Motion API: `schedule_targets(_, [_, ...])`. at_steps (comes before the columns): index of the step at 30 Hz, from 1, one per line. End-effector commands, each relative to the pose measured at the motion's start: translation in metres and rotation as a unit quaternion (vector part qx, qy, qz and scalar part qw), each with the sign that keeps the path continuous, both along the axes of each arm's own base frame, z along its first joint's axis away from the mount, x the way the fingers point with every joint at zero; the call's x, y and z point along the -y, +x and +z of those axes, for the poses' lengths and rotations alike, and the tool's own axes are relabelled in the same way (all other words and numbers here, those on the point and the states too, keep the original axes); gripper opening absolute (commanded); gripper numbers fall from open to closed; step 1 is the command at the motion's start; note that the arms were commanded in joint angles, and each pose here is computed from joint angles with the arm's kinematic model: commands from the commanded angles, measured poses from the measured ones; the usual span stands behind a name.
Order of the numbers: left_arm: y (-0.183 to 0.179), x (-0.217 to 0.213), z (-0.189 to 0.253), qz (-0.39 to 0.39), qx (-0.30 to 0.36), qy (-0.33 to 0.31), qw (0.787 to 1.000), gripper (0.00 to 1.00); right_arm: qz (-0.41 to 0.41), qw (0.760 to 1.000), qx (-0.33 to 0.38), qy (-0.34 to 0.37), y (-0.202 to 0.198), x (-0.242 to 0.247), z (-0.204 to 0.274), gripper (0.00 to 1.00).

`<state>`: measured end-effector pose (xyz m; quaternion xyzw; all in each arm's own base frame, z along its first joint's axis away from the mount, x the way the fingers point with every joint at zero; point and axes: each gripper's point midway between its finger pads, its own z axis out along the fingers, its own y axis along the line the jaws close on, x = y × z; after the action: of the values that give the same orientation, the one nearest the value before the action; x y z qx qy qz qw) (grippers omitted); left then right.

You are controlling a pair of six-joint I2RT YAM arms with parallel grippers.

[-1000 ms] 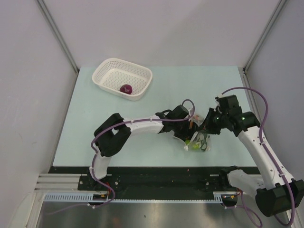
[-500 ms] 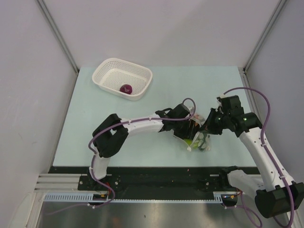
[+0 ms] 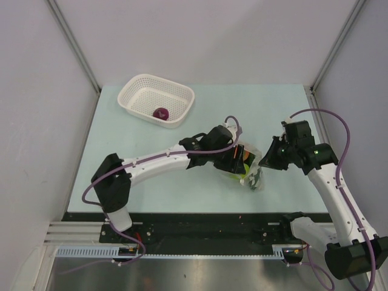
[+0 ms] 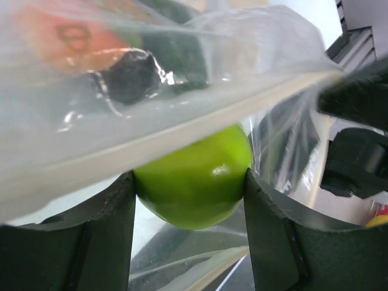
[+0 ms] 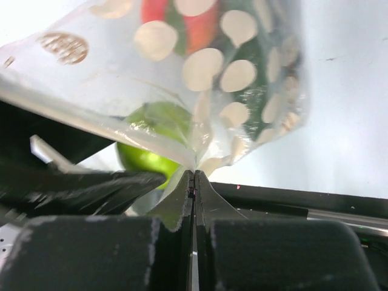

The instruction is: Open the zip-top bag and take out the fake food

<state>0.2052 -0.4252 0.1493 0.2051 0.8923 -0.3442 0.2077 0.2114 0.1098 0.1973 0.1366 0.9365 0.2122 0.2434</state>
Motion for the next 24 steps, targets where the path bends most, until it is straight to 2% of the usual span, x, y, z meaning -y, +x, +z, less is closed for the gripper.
schedule_targets(1, [0.006, -0.010, 0.043, 0.000, 0.069, -0.032, 0.997, 0.00, -0.006, 1.000, 0.017, -0.021, 0.005, 0.009, 0.003, 0.00])
schedule_targets(6, [0.008, -0.016, 0.075, 0.002, 0.112, -0.072, 0.991, 0.00, -0.011, 1.000, 0.014, -0.022, 0.004, 0.011, -0.001, 0.00])
schedule_targets(15, [0.015, 0.013, 0.071, -0.025, 0.079, -0.079, 0.993, 0.00, 0.010, 0.997, 0.060, 0.049, 0.006, -0.011, 0.036, 0.00])
schedule_targets(20, [0.015, 0.040, 0.112, -0.066, 0.100, -0.139, 0.983, 0.00, -0.013, 0.998, 0.065, 0.006, 0.003, 0.006, 0.036, 0.00])
schedule_targets(24, [0.002, 0.052, 0.157, -0.122, 0.143, -0.221, 0.957, 0.00, -0.049, 0.994, 0.077, -0.055, -0.002, 0.033, 0.043, 0.00])
